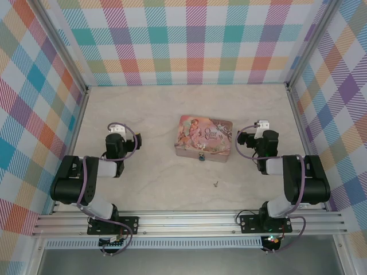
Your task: Unlock the padlock with the key
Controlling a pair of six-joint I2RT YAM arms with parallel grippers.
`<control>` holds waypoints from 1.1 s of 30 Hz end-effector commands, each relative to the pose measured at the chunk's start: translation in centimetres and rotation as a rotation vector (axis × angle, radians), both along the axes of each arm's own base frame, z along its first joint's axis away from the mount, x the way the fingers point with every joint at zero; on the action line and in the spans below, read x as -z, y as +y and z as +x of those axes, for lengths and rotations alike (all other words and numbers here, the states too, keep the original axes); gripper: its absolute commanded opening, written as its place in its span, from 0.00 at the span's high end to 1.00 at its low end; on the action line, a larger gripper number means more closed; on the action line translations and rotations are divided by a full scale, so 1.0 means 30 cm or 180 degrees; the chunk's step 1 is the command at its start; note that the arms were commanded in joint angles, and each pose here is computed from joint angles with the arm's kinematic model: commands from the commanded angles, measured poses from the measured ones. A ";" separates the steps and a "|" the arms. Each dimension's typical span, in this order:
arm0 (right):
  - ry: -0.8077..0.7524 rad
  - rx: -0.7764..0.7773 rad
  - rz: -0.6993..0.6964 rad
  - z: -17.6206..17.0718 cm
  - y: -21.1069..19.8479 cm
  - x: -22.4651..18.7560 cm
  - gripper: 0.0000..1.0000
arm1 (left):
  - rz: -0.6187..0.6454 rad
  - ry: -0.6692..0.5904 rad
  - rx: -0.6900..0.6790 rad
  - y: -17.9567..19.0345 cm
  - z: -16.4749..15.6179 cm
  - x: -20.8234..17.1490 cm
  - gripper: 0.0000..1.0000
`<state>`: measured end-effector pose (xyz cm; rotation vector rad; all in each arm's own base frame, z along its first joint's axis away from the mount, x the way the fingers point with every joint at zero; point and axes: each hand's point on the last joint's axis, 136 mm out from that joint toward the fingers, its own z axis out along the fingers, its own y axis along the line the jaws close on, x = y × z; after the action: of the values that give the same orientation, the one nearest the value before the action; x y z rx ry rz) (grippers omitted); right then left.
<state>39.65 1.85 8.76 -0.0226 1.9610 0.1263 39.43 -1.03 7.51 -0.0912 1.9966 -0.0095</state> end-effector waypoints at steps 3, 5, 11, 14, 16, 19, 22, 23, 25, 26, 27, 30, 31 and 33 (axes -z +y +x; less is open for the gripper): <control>-0.0048 -0.0056 0.0019 0.004 0.010 -0.015 0.00 | -0.0019 -0.0028 -0.0007 0.004 0.013 -0.011 0.00; -0.0048 -0.0053 0.0019 0.004 0.008 -0.015 0.00 | -0.0019 -0.0028 -0.0004 0.002 0.013 -0.012 0.00; -0.0045 -0.0055 0.0019 0.004 0.009 -0.014 0.00 | -0.0022 -0.0029 -0.0009 0.004 0.013 -0.012 0.00; -0.0049 -0.0053 0.0021 0.004 0.009 -0.015 0.00 | -0.0019 -0.0030 -0.0007 0.003 0.013 -0.012 0.00; -0.0043 -0.0055 0.0021 0.003 0.009 -0.014 0.00 | -0.0020 -0.0025 -0.0006 0.003 0.013 -0.011 0.00; -0.0037 -0.0056 0.0025 0.004 0.010 -0.012 0.00 | -0.0020 -0.0026 -0.0006 0.003 0.013 -0.011 0.00; -0.0041 -0.0058 0.0034 0.004 0.010 -0.014 0.00 | -0.0021 -0.0030 -0.0003 0.003 0.013 -0.012 0.00; -0.0042 -0.0064 0.0045 0.003 0.008 -0.013 0.00 | -0.0022 -0.0030 -0.0001 0.002 0.013 -0.012 0.00; -0.0050 -0.0072 0.0063 0.002 0.008 -0.015 0.00 | -0.0021 -0.0010 -0.0074 0.014 0.015 -0.023 0.00; -0.0062 -0.0047 0.0068 0.003 0.004 -0.020 0.00 | -0.0024 0.0011 -0.0108 0.019 0.017 -0.038 0.00; -0.0029 0.0036 0.0073 0.004 -0.010 -0.022 0.00 | -0.0014 0.0057 -0.0109 0.019 0.021 -0.064 0.00; 0.0035 0.0102 0.0107 0.002 -0.027 -0.067 0.00 | -0.0016 0.0090 -0.0043 0.008 0.025 -0.150 0.00; 0.0038 0.0102 0.0102 0.000 -0.027 -0.086 0.00 | -0.0042 -0.0001 -0.0042 0.007 0.022 -0.187 0.00; 0.0138 0.0145 0.0130 -0.016 -0.032 -0.110 0.00 | -0.0131 -0.0177 -0.0063 0.006 0.014 -0.261 0.00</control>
<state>39.02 1.26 9.97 0.0178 1.9947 0.1330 40.21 -1.00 12.77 -0.1078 1.9728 -0.0156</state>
